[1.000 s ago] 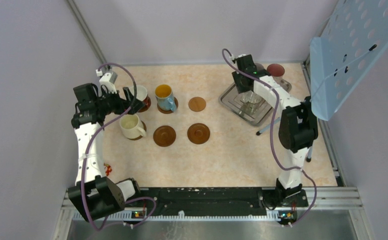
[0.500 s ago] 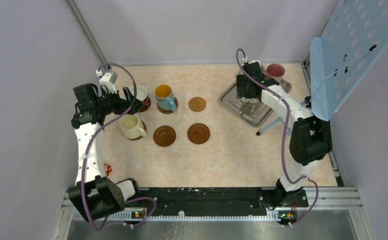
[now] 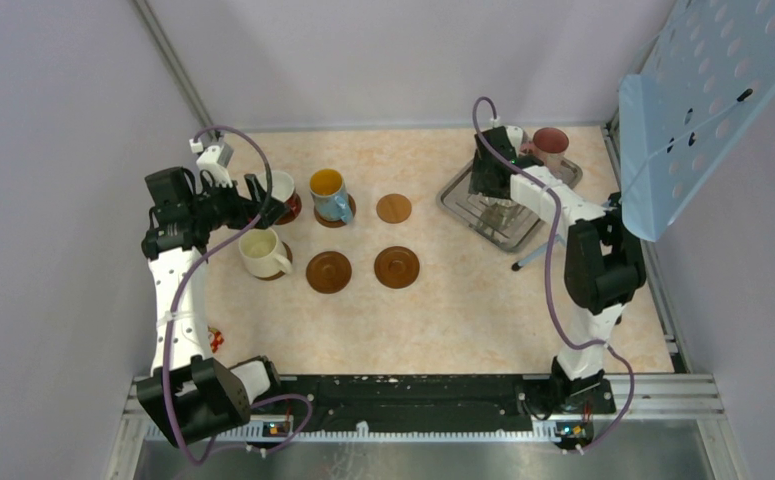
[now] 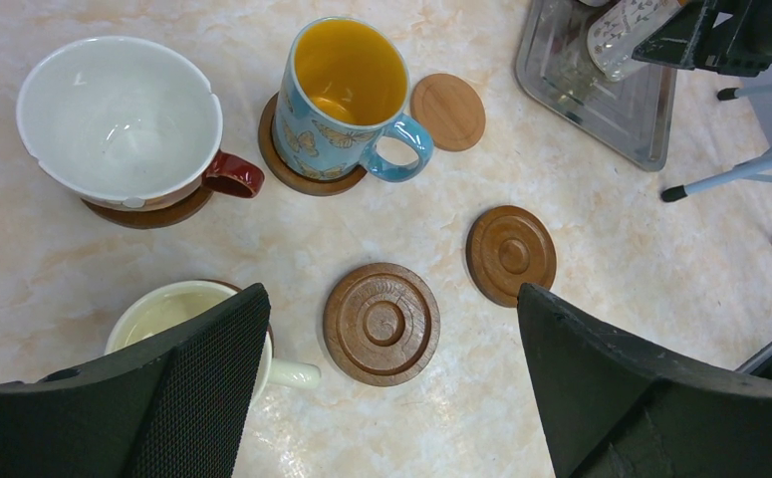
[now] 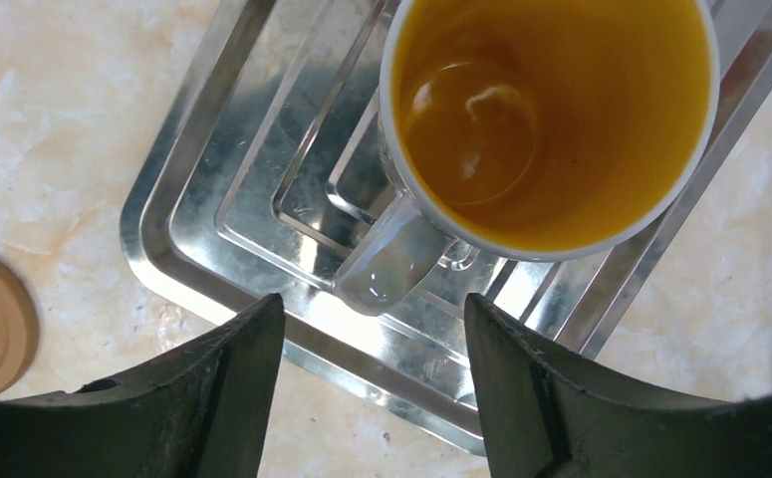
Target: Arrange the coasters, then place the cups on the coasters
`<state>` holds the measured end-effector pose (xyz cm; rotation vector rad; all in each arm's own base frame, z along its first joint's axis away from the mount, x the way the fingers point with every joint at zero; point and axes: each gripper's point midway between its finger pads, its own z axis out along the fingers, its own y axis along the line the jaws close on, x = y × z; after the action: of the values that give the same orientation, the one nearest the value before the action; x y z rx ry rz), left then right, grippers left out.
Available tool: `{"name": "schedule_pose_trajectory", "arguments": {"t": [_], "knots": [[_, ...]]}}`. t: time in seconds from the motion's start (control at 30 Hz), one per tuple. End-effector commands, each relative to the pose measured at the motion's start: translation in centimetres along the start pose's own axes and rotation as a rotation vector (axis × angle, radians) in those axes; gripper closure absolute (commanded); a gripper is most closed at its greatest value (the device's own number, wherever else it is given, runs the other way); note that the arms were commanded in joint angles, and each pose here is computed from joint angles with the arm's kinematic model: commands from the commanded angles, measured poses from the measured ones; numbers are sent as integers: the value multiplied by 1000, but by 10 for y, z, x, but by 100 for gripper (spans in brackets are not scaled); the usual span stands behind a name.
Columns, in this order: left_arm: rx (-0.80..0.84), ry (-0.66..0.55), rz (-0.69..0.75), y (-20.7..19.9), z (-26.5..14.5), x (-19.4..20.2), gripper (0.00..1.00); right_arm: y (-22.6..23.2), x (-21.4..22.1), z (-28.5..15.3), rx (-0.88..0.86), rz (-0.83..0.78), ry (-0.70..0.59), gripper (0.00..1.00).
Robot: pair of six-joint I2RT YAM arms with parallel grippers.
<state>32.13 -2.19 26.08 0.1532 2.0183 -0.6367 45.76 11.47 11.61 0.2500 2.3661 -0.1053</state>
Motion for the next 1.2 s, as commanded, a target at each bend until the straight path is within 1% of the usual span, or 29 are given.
{"name": "schedule_pose_trajectory", "arguments": {"t": [0.0,0.1,0.43,0.63,0.77,1.0,1.13,1.17], "knots": [[-20,-41,35,0,-5,-11,1,-5,-26,-2,23,47,-81,38],[-24,-40,35,1,-5,-10,1,-19,-25,-1,52,38,-86,41],[-14,-41,27,1,-4,-11,1,-65,-23,-1,107,29,-79,45],[-11,-40,24,1,-2,-10,1,-63,-26,3,30,-56,-94,50],[-12,-41,25,1,-3,-11,1,-60,-25,18,-12,-93,-74,52],[-15,-37,32,1,-4,-9,1,-67,-21,36,-77,-101,-41,53],[-11,-39,29,1,-4,-10,1,-70,-24,38,-86,-122,-63,55],[-10,-40,29,0,-4,-11,1,-71,-24,39,-86,-125,-66,57]]}}
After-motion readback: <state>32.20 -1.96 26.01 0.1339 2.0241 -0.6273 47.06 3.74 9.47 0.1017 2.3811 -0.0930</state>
